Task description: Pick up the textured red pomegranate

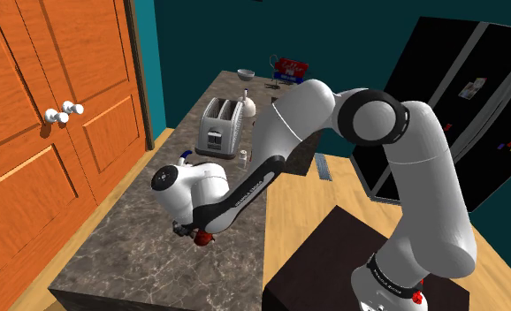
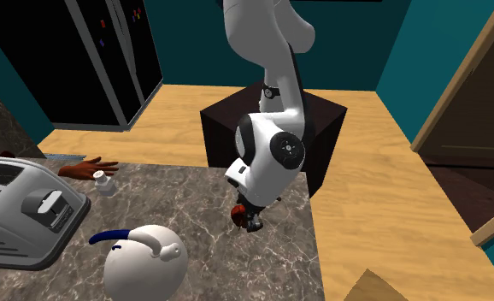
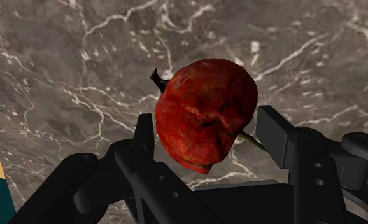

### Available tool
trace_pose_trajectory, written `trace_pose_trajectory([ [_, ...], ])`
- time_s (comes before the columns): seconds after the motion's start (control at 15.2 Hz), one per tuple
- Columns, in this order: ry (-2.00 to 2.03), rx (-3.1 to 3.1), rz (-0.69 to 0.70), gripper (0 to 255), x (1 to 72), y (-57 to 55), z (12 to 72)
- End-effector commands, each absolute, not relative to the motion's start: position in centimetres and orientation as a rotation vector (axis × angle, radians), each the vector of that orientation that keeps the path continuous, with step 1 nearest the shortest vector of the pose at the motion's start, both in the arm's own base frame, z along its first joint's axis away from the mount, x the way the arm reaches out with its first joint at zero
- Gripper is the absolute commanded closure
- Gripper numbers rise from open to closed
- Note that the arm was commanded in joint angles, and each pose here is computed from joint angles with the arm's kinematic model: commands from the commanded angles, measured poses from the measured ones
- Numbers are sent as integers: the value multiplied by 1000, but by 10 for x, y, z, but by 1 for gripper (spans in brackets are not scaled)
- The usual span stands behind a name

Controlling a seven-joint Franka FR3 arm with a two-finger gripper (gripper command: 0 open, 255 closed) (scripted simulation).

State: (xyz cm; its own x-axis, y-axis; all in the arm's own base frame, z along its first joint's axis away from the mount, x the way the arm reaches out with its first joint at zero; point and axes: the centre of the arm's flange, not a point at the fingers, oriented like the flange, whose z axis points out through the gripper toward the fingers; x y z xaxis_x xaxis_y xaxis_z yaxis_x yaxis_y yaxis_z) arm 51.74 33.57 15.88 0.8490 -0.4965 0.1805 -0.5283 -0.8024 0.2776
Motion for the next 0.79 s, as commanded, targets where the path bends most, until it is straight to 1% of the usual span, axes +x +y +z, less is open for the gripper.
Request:
trace_pose_trajectory([
  [0.0,-772,2710,142,255,517,336,158],
  [0.53,-772,2710,142,255,517,336,157],
  [0.73,-772,2710,142,255,517,336,173],
])
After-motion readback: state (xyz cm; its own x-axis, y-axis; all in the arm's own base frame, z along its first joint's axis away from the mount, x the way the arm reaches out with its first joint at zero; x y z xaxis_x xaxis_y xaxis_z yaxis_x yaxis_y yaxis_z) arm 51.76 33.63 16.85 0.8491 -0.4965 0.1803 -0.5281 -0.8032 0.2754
